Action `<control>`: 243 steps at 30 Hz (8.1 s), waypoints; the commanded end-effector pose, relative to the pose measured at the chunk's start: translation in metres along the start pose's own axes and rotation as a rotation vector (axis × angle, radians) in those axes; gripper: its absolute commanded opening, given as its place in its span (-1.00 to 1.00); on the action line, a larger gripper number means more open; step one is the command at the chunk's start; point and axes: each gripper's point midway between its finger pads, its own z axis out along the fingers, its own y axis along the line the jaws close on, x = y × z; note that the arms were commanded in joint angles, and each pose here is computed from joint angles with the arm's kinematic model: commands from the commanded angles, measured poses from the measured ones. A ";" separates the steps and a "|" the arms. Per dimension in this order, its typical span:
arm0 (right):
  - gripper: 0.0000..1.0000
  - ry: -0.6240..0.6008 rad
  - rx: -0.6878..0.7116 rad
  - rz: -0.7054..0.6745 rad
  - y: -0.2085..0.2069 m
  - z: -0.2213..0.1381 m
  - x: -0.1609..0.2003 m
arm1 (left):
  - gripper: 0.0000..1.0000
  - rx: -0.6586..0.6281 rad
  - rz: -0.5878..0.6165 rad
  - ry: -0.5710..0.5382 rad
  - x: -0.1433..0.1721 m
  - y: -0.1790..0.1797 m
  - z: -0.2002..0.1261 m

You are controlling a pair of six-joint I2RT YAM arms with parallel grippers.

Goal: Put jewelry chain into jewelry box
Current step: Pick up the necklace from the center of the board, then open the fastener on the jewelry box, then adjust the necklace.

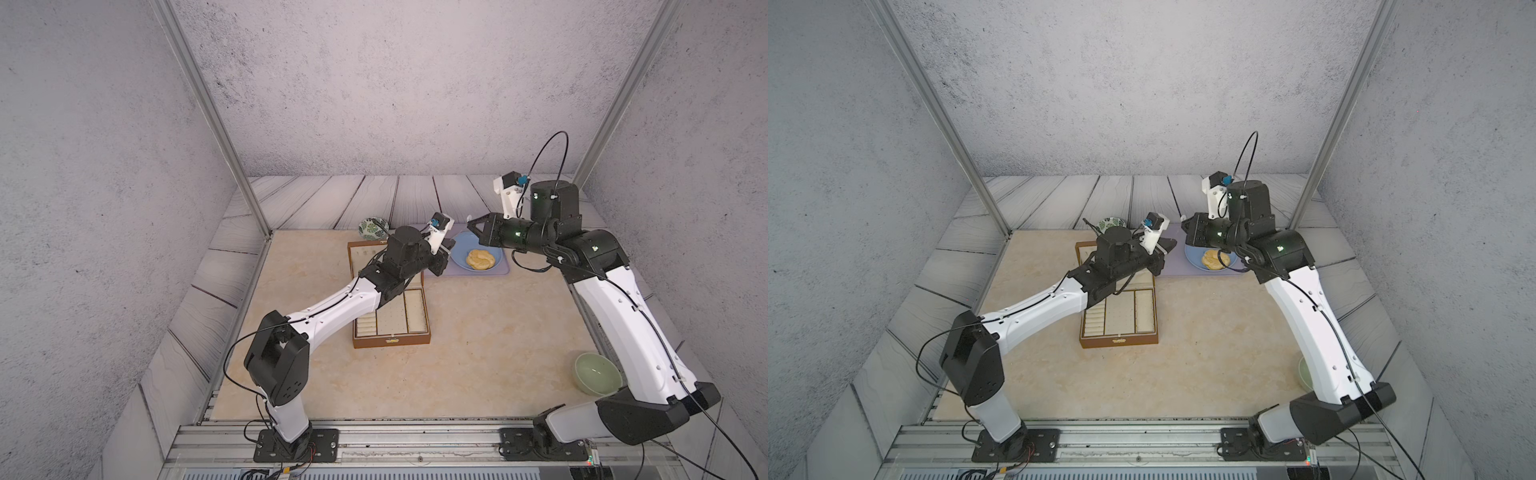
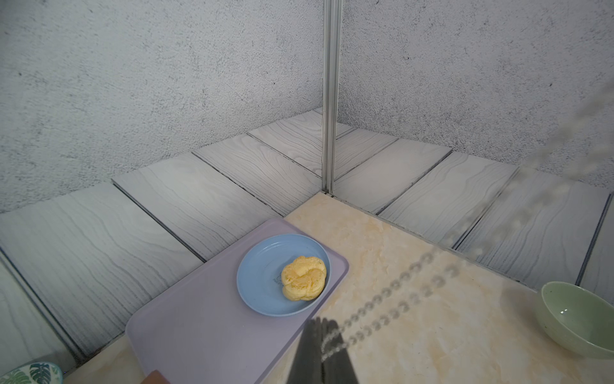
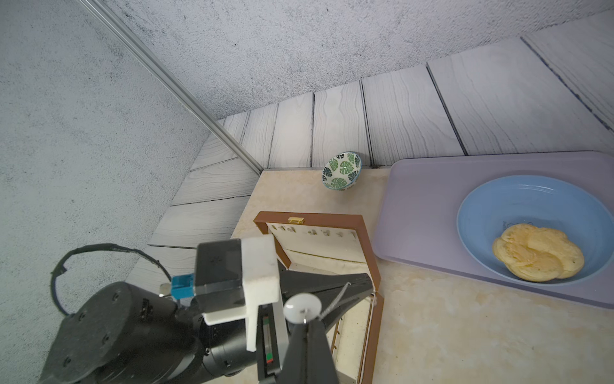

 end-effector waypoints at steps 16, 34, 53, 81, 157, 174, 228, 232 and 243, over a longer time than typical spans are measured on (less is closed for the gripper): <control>-1.00 -0.069 0.053 0.004 -0.036 0.020 0.027 | -1.00 -0.024 0.101 0.130 0.007 0.000 -0.046; -0.08 0.075 -0.047 0.068 -0.060 0.073 0.113 | -1.00 -0.182 0.114 0.436 0.070 0.029 -0.129; 0.01 0.161 -0.006 0.256 -0.041 0.170 0.142 | -1.00 -0.420 -0.011 0.561 0.106 0.046 -0.241; -0.05 -0.020 0.169 0.580 -0.044 0.255 0.116 | -1.00 -0.487 -0.028 0.492 0.104 0.046 -0.286; -0.19 -0.005 0.176 0.809 -0.067 0.268 0.147 | -1.00 -0.444 -0.043 0.476 0.109 0.039 -0.279; -0.04 -0.033 0.012 0.397 -0.017 0.194 0.081 | -1.00 -0.384 0.008 0.508 0.087 0.037 -0.260; -0.47 0.066 -0.732 -0.320 0.079 0.126 0.180 | -1.00 -0.123 0.054 0.608 0.049 0.021 -0.181; -0.48 0.058 -0.723 -0.320 0.078 0.130 0.179 | -1.00 -0.118 0.049 0.605 0.048 0.020 -0.180; -0.52 0.038 -0.722 -0.322 0.081 0.131 0.173 | -1.00 -0.103 0.043 0.604 0.049 0.016 -0.178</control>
